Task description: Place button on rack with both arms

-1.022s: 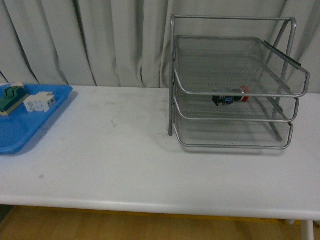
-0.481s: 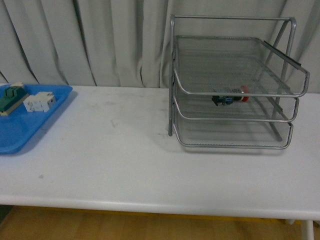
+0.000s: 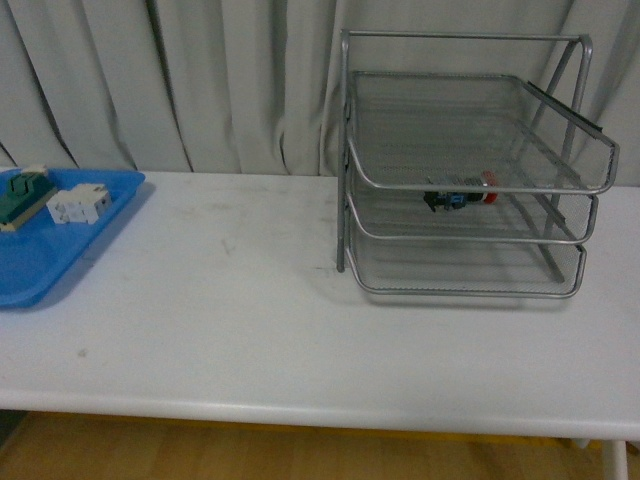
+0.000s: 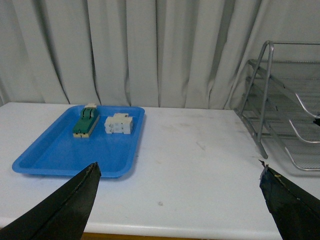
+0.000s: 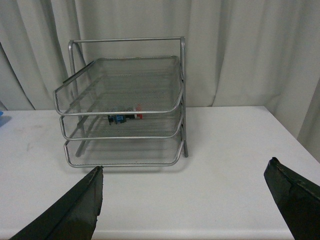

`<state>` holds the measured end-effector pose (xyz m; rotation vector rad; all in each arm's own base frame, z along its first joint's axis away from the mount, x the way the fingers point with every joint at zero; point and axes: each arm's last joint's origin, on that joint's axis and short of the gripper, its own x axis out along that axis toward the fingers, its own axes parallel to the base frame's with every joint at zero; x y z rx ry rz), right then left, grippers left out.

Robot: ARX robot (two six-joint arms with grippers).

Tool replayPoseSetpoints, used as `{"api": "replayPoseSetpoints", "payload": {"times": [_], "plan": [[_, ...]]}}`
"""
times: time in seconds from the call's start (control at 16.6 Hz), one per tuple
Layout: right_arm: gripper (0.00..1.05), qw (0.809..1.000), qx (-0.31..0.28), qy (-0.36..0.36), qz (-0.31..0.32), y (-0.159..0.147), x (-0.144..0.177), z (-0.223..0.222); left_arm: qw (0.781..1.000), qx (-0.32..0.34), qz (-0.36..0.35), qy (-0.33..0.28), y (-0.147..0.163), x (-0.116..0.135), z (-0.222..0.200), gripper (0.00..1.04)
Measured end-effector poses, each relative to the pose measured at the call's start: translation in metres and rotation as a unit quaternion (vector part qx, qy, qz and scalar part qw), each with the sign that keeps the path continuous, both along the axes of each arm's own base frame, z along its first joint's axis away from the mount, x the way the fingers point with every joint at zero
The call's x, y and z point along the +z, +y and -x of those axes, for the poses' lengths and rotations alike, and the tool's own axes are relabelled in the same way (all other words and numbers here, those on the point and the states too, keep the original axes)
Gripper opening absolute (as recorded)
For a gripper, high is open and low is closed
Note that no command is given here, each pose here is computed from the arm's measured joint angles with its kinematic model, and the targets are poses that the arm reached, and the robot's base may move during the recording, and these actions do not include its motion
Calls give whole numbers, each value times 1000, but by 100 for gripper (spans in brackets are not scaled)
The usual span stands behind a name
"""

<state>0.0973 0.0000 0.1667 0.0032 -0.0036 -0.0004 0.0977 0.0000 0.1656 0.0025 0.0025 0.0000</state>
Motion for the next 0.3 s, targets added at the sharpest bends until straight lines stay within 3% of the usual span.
{"api": "replayPoseSetpoints", "payload": {"times": [0.3], "plan": [[98,1000,0,0,0,0,0,0,1000,0,0,0,0,0,0,98]]}}
